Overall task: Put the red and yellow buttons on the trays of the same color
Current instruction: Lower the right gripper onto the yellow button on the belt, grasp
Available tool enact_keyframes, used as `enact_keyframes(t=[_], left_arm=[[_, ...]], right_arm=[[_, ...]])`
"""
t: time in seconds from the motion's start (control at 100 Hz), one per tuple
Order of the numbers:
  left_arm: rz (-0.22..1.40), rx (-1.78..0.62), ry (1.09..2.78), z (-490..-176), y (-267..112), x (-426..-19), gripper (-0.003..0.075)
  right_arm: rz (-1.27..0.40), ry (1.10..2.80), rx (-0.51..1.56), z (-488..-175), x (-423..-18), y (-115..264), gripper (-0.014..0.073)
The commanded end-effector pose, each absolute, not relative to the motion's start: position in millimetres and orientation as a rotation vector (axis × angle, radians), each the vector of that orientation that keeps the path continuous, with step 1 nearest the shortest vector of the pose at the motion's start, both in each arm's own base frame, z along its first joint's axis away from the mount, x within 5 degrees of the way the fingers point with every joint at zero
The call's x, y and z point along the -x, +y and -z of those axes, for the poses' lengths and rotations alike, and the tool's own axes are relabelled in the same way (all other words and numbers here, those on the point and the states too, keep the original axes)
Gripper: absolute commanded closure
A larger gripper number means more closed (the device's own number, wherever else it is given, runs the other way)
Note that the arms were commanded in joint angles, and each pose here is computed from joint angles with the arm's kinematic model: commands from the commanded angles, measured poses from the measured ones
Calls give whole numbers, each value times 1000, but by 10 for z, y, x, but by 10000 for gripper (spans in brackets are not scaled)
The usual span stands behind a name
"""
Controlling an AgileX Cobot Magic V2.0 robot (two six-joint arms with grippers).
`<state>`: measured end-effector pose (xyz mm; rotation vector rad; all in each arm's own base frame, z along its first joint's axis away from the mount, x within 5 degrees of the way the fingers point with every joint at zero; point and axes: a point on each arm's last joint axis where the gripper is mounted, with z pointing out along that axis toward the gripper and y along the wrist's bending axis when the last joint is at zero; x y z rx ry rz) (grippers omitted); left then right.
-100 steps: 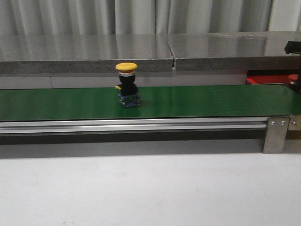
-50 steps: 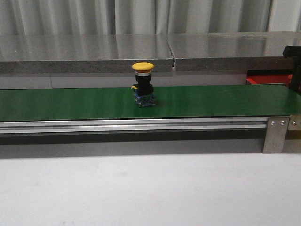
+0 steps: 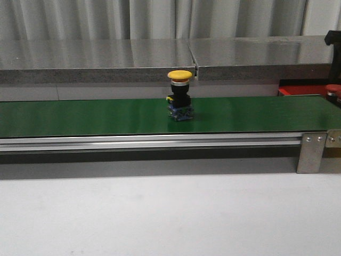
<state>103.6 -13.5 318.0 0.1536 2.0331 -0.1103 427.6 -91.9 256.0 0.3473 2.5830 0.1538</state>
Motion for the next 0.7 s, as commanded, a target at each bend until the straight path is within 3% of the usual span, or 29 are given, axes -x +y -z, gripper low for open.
enact_keyframes(t=[0.0,0.4,0.69], left_arm=[[123,-138,1946,-3321,-143,-1062,739],[123,-138,1946,-3321,-143,-1062,739],[123,-138,1946,-3321,-143,-1062,739]], right_arm=[[-129,2449,-298,-3051,-4121,-887,34],[-98,2381,-114,-3328,-3539,-456,34],[-136,2424,93,-3377,-3388,57,34]])
